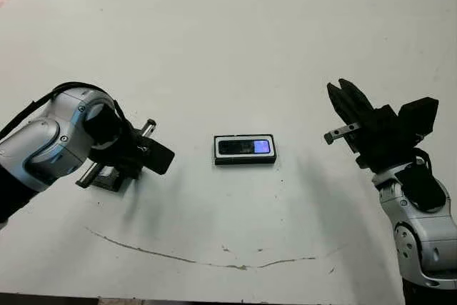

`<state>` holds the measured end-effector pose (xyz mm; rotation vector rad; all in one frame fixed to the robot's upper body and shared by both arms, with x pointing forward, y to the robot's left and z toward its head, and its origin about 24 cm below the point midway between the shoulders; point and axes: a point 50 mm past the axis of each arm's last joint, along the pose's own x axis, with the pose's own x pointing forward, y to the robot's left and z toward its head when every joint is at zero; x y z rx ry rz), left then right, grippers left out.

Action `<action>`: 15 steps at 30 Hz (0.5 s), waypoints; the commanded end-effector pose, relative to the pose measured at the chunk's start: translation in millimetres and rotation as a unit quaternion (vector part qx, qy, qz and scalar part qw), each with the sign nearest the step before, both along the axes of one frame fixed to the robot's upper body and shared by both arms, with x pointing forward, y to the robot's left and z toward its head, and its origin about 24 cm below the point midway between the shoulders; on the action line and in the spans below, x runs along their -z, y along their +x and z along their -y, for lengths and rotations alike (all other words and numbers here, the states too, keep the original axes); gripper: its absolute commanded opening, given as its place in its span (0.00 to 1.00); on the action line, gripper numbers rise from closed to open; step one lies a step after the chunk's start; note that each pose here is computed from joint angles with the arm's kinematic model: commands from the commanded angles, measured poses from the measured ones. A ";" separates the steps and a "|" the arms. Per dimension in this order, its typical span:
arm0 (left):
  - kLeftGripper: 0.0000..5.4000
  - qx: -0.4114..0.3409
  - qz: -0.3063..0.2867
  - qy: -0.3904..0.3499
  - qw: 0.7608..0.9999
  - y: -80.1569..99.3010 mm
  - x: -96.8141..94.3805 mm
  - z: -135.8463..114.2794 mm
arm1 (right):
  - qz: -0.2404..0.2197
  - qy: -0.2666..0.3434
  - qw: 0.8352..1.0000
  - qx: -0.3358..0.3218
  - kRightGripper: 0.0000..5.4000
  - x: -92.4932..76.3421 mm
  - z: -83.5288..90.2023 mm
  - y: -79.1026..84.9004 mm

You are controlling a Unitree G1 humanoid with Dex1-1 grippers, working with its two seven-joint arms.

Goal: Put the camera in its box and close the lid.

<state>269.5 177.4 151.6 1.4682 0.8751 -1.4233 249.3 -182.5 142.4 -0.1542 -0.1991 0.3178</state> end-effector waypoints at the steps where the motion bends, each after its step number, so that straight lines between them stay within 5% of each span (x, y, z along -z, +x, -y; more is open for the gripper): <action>1: 0.00 -0.020 -0.009 -0.072 0.997 -8.4 -2.3 7.5 | -0.006 -0.013 1.000 0.004 0.00 3.7 3.3 0.5; 7: 0.00 -0.050 0.072 -0.243 0.966 -18.6 -41.2 19.6 | -0.005 -0.018 1.000 0.000 0.00 5.9 3.6 2.0; 14: 0.00 -0.139 0.055 -0.430 0.891 -51.6 -67.0 16.0 | -0.007 -0.015 1.000 -0.009 0.00 7.8 5.5 4.3; 15: 0.00 -0.161 0.070 -0.470 0.865 -55.8 -68.5 13.4 | -0.006 -0.016 1.000 -0.010 0.00 7.8 5.5 4.6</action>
